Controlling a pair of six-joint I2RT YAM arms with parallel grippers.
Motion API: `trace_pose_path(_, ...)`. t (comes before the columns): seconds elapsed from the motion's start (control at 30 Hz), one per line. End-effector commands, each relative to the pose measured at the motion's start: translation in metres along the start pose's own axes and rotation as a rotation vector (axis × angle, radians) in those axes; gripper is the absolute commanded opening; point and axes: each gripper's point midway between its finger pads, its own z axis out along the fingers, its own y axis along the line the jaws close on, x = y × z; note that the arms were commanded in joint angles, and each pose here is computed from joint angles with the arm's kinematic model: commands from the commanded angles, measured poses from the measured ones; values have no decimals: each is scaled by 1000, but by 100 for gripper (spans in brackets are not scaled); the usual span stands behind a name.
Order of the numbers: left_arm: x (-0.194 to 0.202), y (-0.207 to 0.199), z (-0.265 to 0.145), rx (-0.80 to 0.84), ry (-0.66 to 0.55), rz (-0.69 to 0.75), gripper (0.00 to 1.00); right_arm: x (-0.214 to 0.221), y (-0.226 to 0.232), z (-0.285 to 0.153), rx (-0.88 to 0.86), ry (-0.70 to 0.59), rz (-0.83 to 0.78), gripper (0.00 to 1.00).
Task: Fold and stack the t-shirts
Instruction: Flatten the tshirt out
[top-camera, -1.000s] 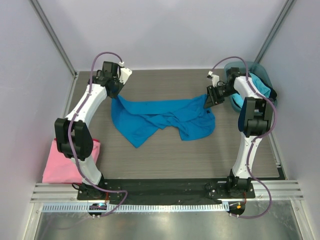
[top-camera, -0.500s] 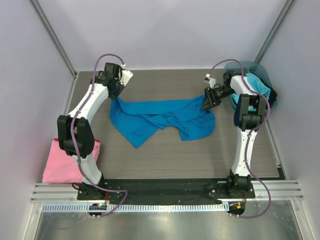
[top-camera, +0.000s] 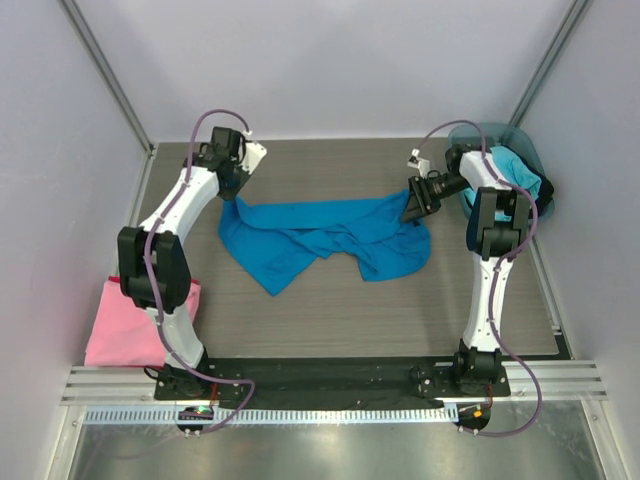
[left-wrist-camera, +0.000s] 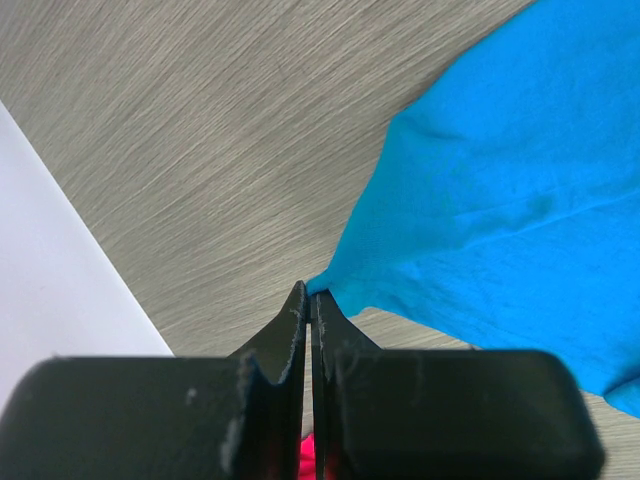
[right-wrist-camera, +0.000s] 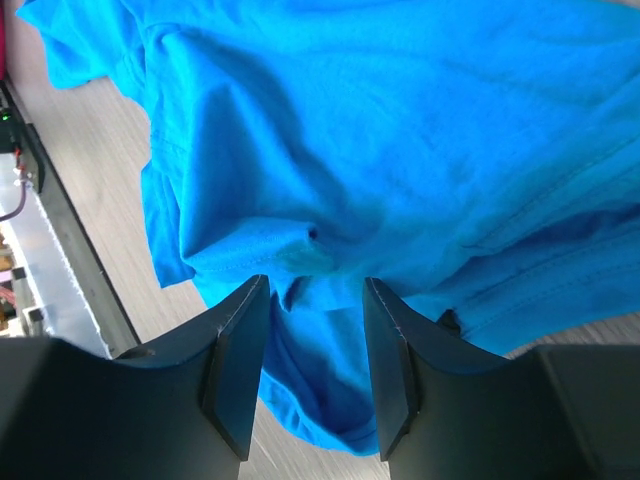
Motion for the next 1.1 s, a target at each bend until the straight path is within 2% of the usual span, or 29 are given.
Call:
trace_pose_path(0.0,-4,4,1,-16,-4,17,0,-5,13,1,-57,-10,-21,49)
trace_pose_path(0.3,-2,0,4,-18,7,32,0,-8,20,14,-111,-2,-5,48)
trace_pose_path(0.43,-2,-1,5,-16,10,35,0,-9,22,15,-116,-2,-9,43)
trace_pose_path(0.67,-4,-3,7,-13,9,33,0,-14,20,13,-108,-11,-23,41)
trace_pose_path(0.97,-5,-5,7,-18,11,47,0,-25,23,9,-112,-42,-47,5)
trace_pose_path(1.07,-6,-3,4,-26,8,53,0,-32,33,-5,-93,-65,-85,2)
